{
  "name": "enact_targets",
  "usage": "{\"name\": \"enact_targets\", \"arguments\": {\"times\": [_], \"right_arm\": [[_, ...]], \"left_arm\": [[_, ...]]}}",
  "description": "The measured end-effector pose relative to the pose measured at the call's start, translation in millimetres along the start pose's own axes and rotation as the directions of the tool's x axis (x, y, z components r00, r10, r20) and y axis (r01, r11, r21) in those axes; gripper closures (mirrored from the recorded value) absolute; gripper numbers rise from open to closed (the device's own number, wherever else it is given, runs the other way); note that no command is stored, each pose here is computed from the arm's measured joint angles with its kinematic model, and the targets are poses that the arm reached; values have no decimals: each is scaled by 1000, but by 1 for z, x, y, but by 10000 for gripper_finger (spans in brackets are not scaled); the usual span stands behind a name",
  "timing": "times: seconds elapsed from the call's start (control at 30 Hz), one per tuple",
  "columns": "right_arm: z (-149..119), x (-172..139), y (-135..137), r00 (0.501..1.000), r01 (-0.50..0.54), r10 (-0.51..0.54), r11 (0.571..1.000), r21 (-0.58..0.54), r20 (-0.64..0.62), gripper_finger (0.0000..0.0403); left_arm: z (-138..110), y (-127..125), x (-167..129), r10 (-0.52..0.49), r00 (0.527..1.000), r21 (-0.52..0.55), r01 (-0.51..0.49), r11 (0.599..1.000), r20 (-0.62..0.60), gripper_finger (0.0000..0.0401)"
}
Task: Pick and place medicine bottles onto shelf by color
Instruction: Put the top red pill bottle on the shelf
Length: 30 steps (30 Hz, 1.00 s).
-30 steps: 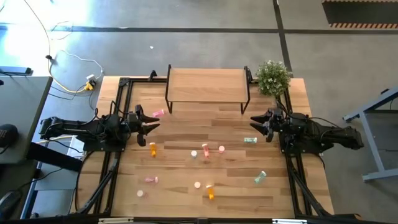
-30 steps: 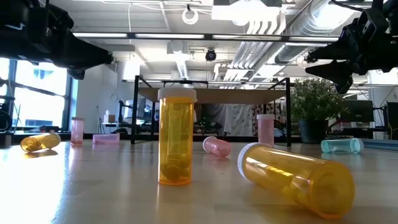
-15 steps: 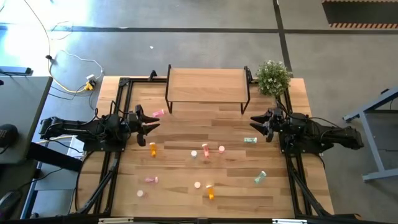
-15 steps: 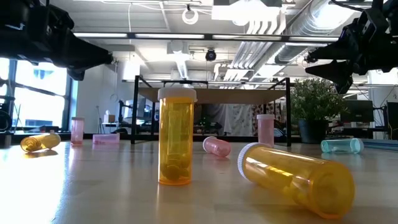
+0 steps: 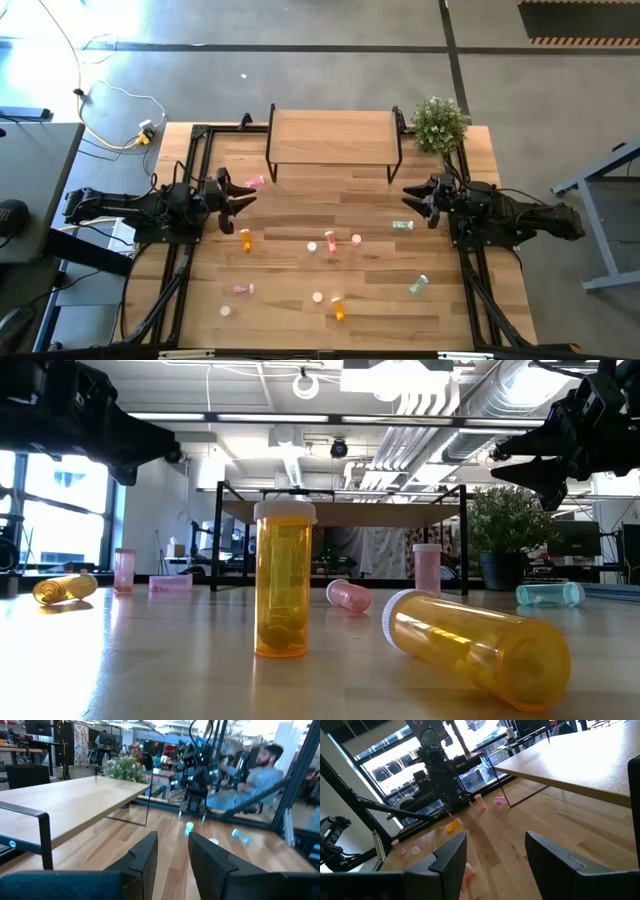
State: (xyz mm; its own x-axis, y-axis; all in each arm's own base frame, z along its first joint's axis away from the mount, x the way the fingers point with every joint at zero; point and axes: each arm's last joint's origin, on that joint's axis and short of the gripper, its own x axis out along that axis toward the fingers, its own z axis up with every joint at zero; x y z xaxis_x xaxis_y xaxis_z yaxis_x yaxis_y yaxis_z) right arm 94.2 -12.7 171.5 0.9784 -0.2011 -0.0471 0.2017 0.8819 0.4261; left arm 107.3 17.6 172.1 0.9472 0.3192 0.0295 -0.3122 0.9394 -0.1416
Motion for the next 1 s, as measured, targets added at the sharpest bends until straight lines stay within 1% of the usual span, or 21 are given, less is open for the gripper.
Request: {"name": "enact_targets", "arguments": {"times": [0.1, 0.2, 0.4, 0.53, 0.67, 0.73, 0.8, 0.87, 0.93, 1.0], "right_arm": [[0, 0, 0, 1000, 0, 0, 1000, 0, 0, 210], [0, 0, 0, 1000, 0, 0, 1000, 0, 0, 210], [0, 0, 0, 1000, 0, 0, 1000, 0, 0, 210], [0, 0, 0, 1000, 0, 0, 1000, 0, 0, 210], [0, 0, 0, 1000, 0, 0, 1000, 0, 0, 210], [0, 0, 0, 1000, 0, 0, 1000, 0, 0, 210], [0, 0, 0, 1000, 0, 0, 1000, 0, 0, 210], [0, 0, 0, 1000, -1, 1, 1000, 0, 0, 210], [0, 0, 0, 1000, -1, 1, 1000, 0, 0, 210], [0, 0, 0, 1000, 0, 0, 1000, 0, 0, 210]], "left_arm": [[-1, 0, 0, 1, 1000, -34, -1, 999, -8, 302], [-3, 1, 0, 35, 999, -113, -38, 993, -29, 302], [-16, 4, -1, 92, 984, -202, -121, 972, -149, 301], [-12, 4, -1, 108, 985, -212, -135, 968, -132, 284], [-10, 5, -1, 149, 982, -198, -169, 966, -113, 240], [-8, 6, -1, 189, 978, -180, -202, 963, -85, 216], [-5, 7, 0, 220, 974, -187, -225, 956, -48, 199], [0, 7, 0, 243, 970, -198, -239, 951, -3, 190], [6, 6, 0, 235, 971, -217, -219, 951, 50, 186], [17, 4, -1, 224, 971, -235, -200, 951, 79, 186]]}}
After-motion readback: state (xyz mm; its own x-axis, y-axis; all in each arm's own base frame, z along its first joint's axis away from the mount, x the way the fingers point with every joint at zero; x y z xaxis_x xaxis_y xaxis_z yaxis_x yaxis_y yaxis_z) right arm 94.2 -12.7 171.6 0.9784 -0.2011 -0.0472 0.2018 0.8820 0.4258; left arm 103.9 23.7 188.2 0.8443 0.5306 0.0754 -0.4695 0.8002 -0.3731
